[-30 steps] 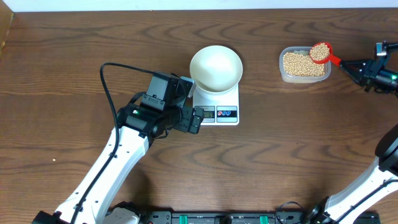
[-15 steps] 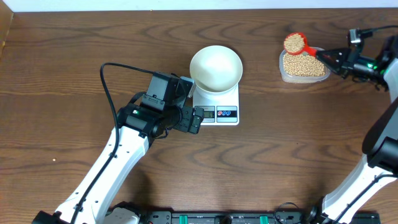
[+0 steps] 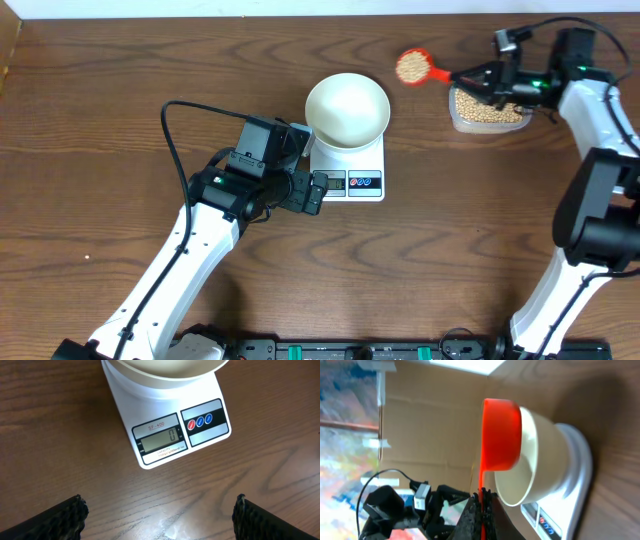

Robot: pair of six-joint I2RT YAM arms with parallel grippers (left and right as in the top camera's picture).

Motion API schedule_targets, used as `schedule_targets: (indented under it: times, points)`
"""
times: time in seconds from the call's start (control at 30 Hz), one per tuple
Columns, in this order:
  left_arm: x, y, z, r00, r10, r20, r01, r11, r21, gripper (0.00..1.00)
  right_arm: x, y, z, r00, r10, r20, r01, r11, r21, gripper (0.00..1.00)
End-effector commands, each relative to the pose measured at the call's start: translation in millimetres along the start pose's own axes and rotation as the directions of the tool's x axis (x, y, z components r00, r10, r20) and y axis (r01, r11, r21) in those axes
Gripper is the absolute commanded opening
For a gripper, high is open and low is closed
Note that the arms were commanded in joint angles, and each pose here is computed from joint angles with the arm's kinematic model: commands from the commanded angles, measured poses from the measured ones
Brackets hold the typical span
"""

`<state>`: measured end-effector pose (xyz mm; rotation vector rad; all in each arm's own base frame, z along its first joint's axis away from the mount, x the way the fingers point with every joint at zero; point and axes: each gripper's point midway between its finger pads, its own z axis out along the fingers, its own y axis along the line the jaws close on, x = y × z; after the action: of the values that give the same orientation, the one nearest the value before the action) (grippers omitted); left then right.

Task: Scoop item into bowl and weigh 50g on scale
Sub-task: 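Carry the filled scoop with the right gripper over the bowl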

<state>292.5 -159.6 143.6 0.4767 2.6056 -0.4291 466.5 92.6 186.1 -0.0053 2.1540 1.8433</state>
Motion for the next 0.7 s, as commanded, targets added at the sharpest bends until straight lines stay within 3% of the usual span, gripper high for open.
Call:
schedule_targets:
  times: [0.0, 0.2, 0.33, 0.57, 0.67]
  points:
    - [2.1, 1.7, 2.7, 1.000, 0.010, -0.012, -0.010, 1.000, -0.010, 0.95, 11.4, 9.4, 21.0, 0.998, 0.029, -0.060, -0.033, 0.998, -0.055, 0.01]
    - [2.1, 1.7, 2.7, 1.000, 0.010, -0.012, -0.010, 1.000, -0.010, 0.95, 27.5, 11.6, 54.8, 0.992, 0.016, -0.128, -0.019, 0.999, -0.027, 0.01]
    - [2.1, 1.7, 2.7, 1.000, 0.010, -0.012, -0.010, 1.000, -0.010, 0.95, 35.2, 4.0, 74.9, 0.990, -0.006, -0.143, 0.021, 0.995, 0.102, 0.01]
    - [2.1, 1.7, 2.7, 1.000, 0.010, -0.012, -0.010, 1.000, -0.010, 0.95, 33.9, 8.2, 83.4, 0.986, -0.108, -0.126, 0.141, 0.944, 0.299, 0.01]
    - [2.1, 1.7, 2.7, 1.000, 0.010, -0.012, -0.010, 1.000, -0.010, 0.95, 36.1, 17.8, 87.4, 0.967, -0.205, -0.153, 0.244, 0.918, 0.312, 0.01]
